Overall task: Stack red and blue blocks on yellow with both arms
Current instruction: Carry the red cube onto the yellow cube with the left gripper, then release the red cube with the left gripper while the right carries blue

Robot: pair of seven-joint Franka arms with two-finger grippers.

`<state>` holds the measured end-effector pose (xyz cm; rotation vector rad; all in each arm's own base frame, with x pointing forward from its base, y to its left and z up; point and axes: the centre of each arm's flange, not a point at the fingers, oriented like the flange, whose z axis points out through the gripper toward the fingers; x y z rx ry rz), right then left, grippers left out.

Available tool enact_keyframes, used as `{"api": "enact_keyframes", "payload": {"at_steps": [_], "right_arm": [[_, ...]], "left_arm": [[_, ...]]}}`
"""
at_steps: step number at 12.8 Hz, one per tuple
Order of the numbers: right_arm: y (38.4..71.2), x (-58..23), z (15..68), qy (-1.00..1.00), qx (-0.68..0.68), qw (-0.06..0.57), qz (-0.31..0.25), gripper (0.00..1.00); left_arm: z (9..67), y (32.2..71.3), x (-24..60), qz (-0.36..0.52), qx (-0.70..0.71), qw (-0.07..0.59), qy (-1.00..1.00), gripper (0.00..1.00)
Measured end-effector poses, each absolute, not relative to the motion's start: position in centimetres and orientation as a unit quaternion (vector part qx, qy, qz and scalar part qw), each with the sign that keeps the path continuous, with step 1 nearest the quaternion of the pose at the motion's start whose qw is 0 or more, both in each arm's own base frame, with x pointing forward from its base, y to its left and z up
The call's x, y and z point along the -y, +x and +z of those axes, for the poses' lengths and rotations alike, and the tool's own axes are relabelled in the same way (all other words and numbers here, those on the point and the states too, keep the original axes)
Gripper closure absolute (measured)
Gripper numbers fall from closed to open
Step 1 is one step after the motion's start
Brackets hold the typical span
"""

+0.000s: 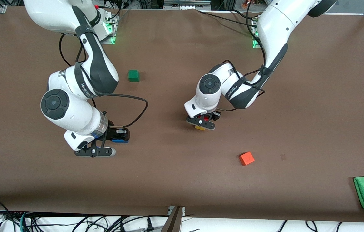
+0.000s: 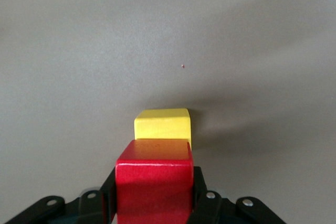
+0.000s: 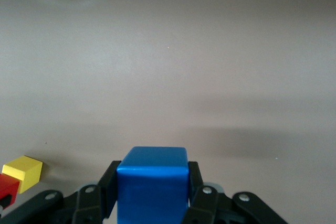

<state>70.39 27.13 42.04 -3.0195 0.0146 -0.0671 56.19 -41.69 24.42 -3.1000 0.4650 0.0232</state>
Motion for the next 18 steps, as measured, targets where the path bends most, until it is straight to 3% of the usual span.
{"api": "enact_keyframes", "payload": {"at_steps": [18], "right_arm": [[68.7,-33.0,41.5,-0.995,-0.061,0.075,-0.03,0.45]], "left_arm": [[24.3,57.6,41.3,-0.009,-0.141,-0.003,-0.99,0.44]]}}
